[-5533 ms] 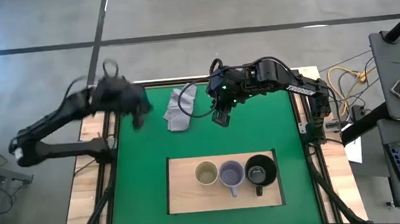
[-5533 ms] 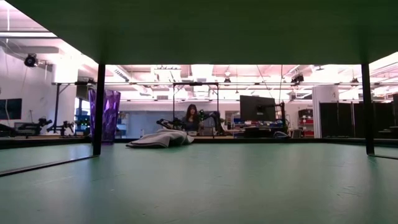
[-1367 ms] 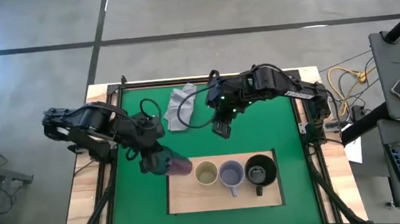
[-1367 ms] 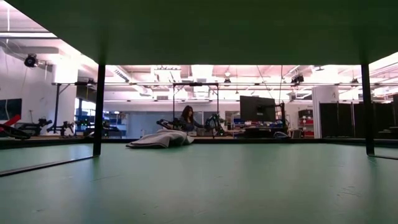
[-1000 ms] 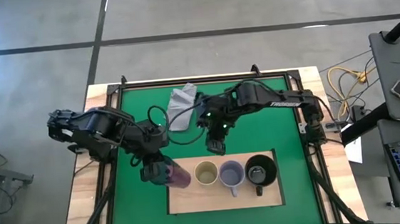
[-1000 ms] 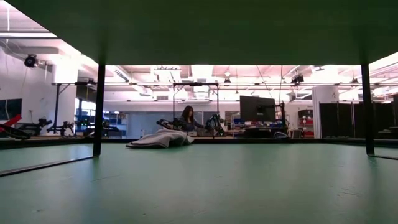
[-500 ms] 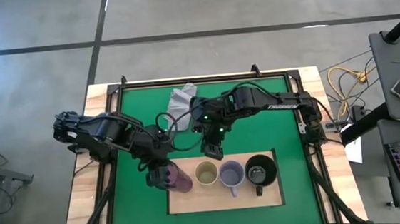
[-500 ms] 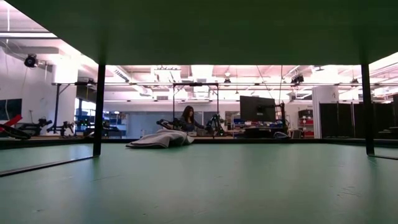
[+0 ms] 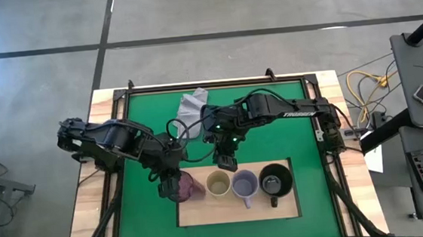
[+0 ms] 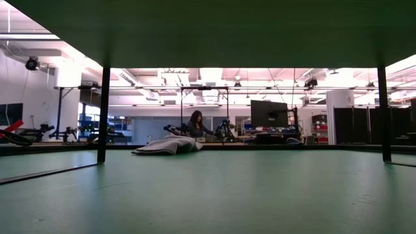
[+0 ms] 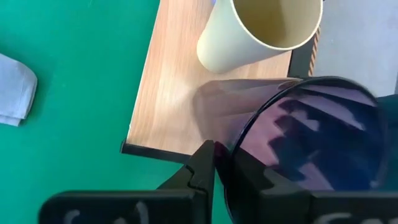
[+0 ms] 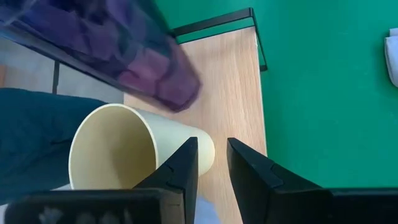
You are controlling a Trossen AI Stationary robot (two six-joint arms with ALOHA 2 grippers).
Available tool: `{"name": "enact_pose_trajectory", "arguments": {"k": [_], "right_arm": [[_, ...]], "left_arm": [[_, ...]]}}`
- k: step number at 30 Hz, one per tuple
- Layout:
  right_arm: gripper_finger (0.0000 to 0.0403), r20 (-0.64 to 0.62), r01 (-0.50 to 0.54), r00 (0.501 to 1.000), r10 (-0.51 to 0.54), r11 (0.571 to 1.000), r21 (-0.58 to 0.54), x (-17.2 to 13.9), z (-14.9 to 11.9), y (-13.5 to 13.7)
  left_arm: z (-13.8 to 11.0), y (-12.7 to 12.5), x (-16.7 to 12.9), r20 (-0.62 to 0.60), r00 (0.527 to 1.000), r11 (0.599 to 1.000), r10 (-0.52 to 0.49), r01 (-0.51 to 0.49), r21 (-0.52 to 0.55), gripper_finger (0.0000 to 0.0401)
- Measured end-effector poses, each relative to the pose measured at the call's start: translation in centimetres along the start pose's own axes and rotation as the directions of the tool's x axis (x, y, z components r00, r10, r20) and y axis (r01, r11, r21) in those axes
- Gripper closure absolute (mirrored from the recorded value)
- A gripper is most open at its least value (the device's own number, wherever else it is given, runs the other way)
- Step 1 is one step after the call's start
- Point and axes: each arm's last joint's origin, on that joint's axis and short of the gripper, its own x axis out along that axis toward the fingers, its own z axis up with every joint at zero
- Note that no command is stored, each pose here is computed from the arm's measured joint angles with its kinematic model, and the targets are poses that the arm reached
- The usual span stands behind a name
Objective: Stack small to large cups/mugs on shelf
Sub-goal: Put the blue cup on the shelf
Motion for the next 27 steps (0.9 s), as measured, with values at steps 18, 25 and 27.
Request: {"name": "enact_pose_trajectory", "arguments": {"k": [18,25,27], "right_arm": [[0.0319,-0.002,0.029,1.000,-0.029,1.000,-0.011,0.01,-0.08,-0.11],[0.0324,-0.002,0.029,1.000,-0.029,0.999,-0.015,0.01,-0.08,-0.11],[0.0326,-0.002,0.029,1.000,-0.029,0.999,-0.015,0.01,-0.08,-0.11]], "left_arm": [[-0.07,-0.05,0.61,-0.039,0.999,1.000,-0.022,0.022,-0.007,0.0349],[0.21,-0.15,0.73,-0.018,0.999,0.999,-0.037,0.037,0.025,0.0349],[0.44,-0.32,0.74,0.006,0.999,0.998,-0.054,0.054,0.033,0.0349]]}}
